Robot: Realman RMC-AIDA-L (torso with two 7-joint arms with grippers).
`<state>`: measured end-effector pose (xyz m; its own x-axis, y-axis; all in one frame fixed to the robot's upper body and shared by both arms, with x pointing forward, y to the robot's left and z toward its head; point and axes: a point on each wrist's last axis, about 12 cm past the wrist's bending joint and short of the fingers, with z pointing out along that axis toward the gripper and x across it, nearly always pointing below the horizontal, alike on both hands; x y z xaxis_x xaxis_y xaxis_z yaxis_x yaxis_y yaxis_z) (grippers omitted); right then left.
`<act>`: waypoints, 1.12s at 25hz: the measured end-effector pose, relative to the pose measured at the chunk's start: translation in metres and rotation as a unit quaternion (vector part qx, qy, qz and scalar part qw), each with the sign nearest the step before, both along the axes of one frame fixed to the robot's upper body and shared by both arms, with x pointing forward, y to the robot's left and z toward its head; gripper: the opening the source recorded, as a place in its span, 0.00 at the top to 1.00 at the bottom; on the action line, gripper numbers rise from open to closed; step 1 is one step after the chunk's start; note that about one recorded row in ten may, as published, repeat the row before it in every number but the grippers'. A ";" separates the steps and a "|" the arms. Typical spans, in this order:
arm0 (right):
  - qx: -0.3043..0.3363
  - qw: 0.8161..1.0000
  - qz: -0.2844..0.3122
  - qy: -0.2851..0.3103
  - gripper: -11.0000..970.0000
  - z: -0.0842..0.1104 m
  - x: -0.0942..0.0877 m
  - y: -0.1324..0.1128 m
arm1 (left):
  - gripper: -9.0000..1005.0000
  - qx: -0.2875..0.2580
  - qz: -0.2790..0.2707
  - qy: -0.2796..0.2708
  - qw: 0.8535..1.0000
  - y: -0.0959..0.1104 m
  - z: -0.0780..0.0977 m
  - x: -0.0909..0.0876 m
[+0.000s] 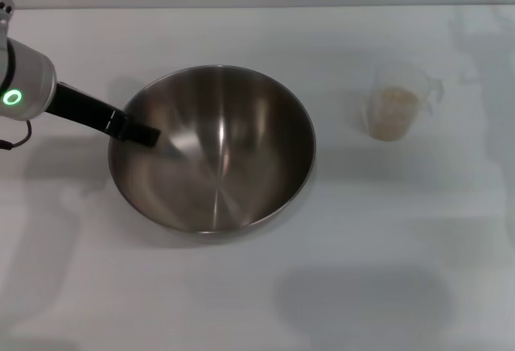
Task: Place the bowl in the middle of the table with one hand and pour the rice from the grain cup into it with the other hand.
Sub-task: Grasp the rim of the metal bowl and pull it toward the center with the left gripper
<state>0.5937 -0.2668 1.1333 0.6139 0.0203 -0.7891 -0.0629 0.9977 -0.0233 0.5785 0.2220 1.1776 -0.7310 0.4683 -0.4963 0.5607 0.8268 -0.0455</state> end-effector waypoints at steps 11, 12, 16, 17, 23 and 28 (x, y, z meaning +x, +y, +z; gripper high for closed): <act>-0.001 1.000 -0.001 -0.001 0.37 0.000 -0.001 -0.001 | 0.28 0.042 0.008 0.012 0.999 0.001 -0.017 0.010; -0.001 1.000 -0.001 -0.001 0.37 0.000 -0.001 -0.001 | 0.30 0.042 0.007 0.012 0.999 0.001 -0.017 0.010; -0.003 1.000 -0.002 -0.002 0.37 0.000 -0.001 -0.001 | 0.37 0.041 0.003 0.014 0.999 -0.001 -0.015 0.011; -0.003 1.000 -0.002 -0.002 0.37 0.000 -0.001 -0.001 | 0.41 0.041 0.003 0.014 0.999 -0.001 -0.015 0.011; -0.002 1.000 -0.002 -0.003 0.37 0.000 -0.001 -0.001 | 0.68 0.041 0.001 0.022 0.999 -0.002 -0.016 0.011; -0.002 1.000 -0.003 -0.002 0.37 0.000 -0.001 -0.002 | 0.87 0.037 0.001 0.022 0.999 -0.003 -0.016 0.011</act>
